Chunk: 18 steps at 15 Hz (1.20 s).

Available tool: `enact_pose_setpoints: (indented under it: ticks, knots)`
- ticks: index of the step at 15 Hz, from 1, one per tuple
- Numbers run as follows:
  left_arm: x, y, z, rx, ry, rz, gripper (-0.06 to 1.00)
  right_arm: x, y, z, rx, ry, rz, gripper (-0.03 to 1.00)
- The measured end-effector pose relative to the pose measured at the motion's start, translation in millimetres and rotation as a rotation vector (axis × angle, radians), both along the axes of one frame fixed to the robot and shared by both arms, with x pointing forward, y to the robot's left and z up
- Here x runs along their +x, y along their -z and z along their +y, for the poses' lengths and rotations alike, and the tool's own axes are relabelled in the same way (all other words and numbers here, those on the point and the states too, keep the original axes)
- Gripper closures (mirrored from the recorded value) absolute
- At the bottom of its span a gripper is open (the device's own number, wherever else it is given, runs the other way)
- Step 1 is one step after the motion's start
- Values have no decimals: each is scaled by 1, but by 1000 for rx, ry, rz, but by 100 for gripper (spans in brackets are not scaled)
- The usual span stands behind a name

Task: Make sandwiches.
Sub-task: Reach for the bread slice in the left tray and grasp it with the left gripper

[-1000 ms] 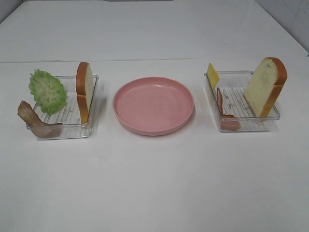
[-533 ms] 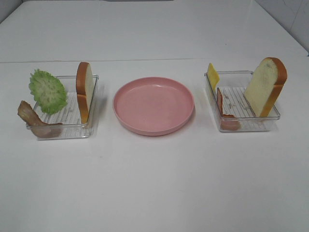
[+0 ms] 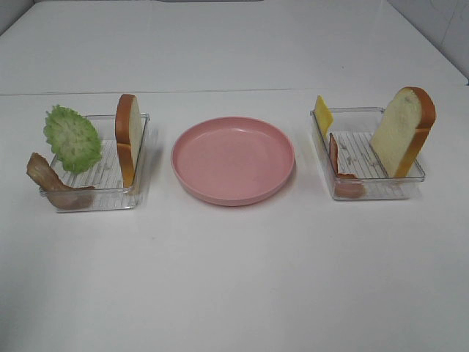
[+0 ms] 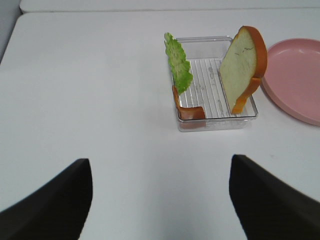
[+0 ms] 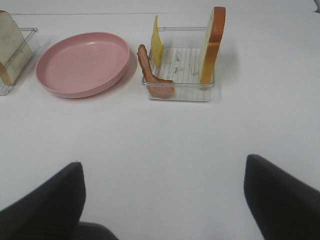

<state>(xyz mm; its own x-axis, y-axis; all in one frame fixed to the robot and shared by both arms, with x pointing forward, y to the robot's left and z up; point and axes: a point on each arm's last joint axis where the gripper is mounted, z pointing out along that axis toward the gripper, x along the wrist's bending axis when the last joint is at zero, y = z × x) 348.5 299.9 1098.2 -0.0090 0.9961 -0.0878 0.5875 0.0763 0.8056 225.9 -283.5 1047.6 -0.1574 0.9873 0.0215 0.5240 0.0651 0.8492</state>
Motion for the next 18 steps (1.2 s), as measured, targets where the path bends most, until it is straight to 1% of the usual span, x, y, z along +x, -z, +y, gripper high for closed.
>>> enact_pose_setpoints:
  ticks: [1, 2, 4, 5, 7, 9, 10, 12, 13, 14, 16, 17, 18]
  knots:
    - [20, -7, 1, -3, 1, 45, 22, 0, 0, 0, 0, 0, 0, 16]
    - [62, -15, 3, -17, 6, 148, 22, 0, 0, 0, 0, 0, 0, 16]
    - [106, -15, 6, -28, 16, 274, 22, 0, 0, 0, 0, 0, 0, 16]
    - [117, -14, 6, -37, 19, 306, 22, 0, 0, 0, 0, 0, 0, 16]
    - [156, -11, 3, -58, 47, 407, 22, 0, 0, 0, 0, 0, 0, 16]
    - [183, -8, -8, -59, 94, 461, 22, 0, 0, 0, 0, 0, 0, 16]
    - [217, -3, -29, -48, 159, 497, 22, 0, 0, 0, 0, 0, 0, 16]
    - [244, 7, -54, -60, 184, 550, 22, 0, 0, 0, 0, 0, 0, 16]
    - [250, 7, -58, -59, 184, 556, 22, 0, 0, 0, 0, 0, 0, 16]
    - [260, 12, -70, -53, 181, 588, 22, 0, 0, 0, 0, 0, 0, 16]
    - [277, 23, -96, -1, 175, 641, 22, 0, 0, 0, 0, 0, 0, 16]
    - [286, 27, -117, 49, 170, 640, 22, 0, 0, 0, 0, 0, 0, 16]
    - [291, 28, -129, 65, 159, 623, 22, 0, 0, 0, 0, 0, 0, 16]
